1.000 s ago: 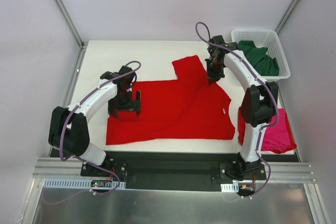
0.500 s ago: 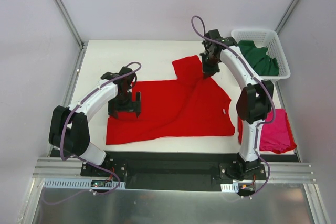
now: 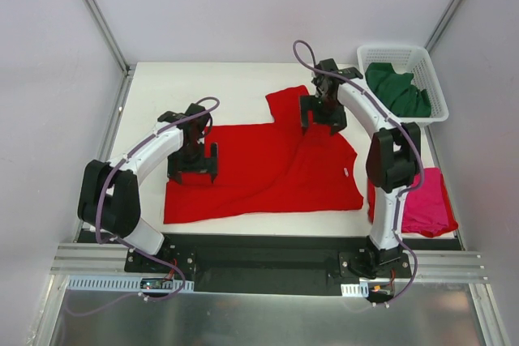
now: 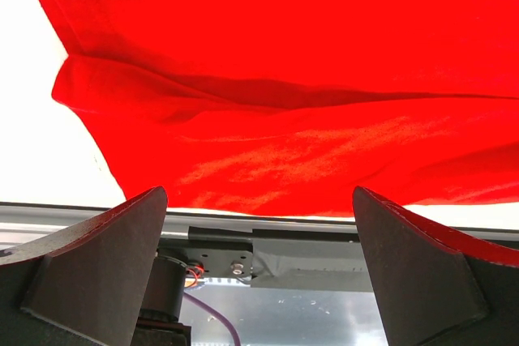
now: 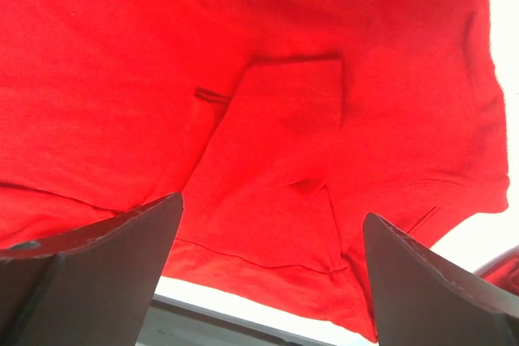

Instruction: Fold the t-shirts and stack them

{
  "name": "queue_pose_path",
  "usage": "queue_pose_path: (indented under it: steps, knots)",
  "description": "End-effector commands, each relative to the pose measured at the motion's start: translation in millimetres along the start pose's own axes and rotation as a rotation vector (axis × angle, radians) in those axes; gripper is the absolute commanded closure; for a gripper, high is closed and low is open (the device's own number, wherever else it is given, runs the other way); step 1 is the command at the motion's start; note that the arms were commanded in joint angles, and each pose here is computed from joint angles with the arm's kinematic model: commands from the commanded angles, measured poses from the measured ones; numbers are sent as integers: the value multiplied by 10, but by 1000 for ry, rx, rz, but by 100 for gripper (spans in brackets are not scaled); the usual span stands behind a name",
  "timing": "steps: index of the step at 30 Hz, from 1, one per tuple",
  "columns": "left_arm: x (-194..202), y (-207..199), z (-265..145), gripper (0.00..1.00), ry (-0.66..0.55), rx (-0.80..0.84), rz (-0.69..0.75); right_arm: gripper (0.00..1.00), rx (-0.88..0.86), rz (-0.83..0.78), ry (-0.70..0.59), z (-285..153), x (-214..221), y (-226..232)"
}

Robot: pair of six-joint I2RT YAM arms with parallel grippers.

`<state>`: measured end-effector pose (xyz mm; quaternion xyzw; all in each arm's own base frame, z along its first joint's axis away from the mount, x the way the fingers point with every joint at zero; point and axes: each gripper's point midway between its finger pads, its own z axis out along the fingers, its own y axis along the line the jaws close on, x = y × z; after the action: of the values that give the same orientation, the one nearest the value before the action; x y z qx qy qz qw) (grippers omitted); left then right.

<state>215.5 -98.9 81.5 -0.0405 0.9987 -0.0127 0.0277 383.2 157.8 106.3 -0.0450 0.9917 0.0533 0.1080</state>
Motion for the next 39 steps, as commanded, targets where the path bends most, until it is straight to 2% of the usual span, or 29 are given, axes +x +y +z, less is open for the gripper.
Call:
queue_pose_path:
  steps: [1,5,10,15,16,18,23,34,39]
  knots:
    - [6,-79,-43,1,11,24,11,4,-116,-32,-125,-299,-96,331]
    - [27,-72,-34,1,14,24,11,4,-170,-107,-83,-117,-40,591]
    - [88,-55,-43,1,15,29,4,2,-153,-181,-43,97,-7,733]
    - [130,-39,-59,1,9,33,1,21,-81,-229,4,367,79,787]
    - [141,-34,-59,1,10,33,-1,31,-64,-236,8,390,94,771]
    - [158,-26,-65,1,9,33,-1,40,-12,-260,24,483,154,744]
    - [186,-20,-50,1,16,35,2,45,58,-285,44,608,235,675]
    - [177,-16,-71,1,14,34,14,47,114,-294,53,753,210,604]
    - [193,-1,-66,1,20,28,19,62,93,-286,57,808,178,675]
